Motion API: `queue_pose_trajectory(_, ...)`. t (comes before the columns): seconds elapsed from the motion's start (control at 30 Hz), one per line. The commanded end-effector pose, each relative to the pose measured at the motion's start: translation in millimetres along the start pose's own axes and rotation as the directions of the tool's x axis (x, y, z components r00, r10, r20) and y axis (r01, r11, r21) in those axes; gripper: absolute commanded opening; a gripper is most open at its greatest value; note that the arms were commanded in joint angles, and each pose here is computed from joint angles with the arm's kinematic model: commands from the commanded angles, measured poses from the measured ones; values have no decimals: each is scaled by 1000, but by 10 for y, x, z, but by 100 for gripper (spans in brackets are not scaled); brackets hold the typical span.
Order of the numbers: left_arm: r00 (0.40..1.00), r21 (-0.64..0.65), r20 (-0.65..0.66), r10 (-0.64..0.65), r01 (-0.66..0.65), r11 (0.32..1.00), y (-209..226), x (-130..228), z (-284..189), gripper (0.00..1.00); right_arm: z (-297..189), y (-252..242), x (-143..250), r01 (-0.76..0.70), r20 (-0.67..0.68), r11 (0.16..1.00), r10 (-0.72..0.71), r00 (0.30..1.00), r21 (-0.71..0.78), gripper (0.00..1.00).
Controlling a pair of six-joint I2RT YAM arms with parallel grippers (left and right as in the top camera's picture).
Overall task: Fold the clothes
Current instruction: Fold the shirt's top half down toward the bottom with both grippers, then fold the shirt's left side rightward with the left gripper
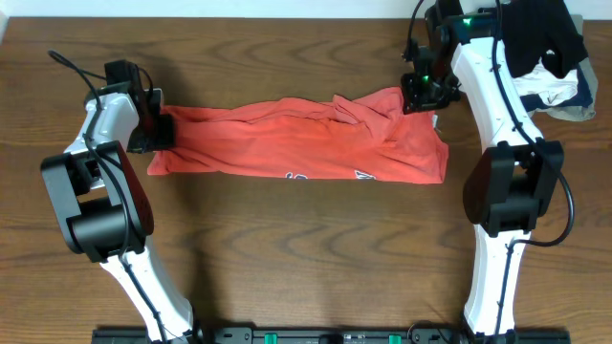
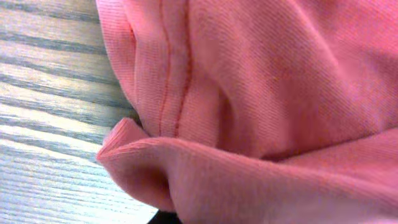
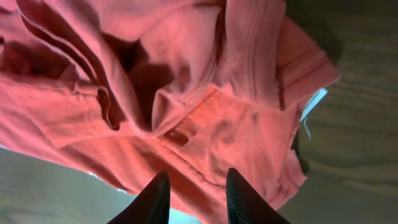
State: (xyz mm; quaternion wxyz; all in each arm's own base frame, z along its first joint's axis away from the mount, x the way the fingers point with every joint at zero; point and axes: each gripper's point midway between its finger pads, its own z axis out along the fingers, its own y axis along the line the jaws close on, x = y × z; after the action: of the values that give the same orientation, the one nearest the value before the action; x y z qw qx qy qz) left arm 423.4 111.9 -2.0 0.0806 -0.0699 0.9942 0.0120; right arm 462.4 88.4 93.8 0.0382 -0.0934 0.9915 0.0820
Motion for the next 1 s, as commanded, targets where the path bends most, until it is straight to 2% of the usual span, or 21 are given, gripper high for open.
queue_pose_trajectory(0.0,991,9,-132,7,-6,1000,-46,353,318,6,10,109,-40,2,13,999,-1,1000,-32,27)
queue_pose_trajectory(0.13,999,-72,-40,-2,-1,997,133,139,-67,6,10,114,-43,2,15,999,-2,1000,-35,27)
queue_pose_trajectory(0.27,997,-92,79,-3,10,996,183,-69,-522,6,10,113,-51,3,18,999,-2,1000,-34,27)
queue_pose_trajectory(0.5,976,-96,212,55,-36,995,19,-197,-1153,6,8,102,-58,1,21,999,0,1000,-34,27)
queue_pose_trajectory(0.7,952,-55,257,167,-158,986,-565,-248,-1316,6,6,90,-59,-2,22,999,2,1000,-34,27)
queue_pose_trajectory(0.87,932,-27,229,282,-284,959,-1158,-157,-1190,6,6,89,-53,-2,19,999,3,1000,-34,27)
queue_pose_trajectory(0.97,910,38,215,354,-370,928,-1589,-61,-1078,6,7,91,-51,-1,19,999,2,1000,-34,27)
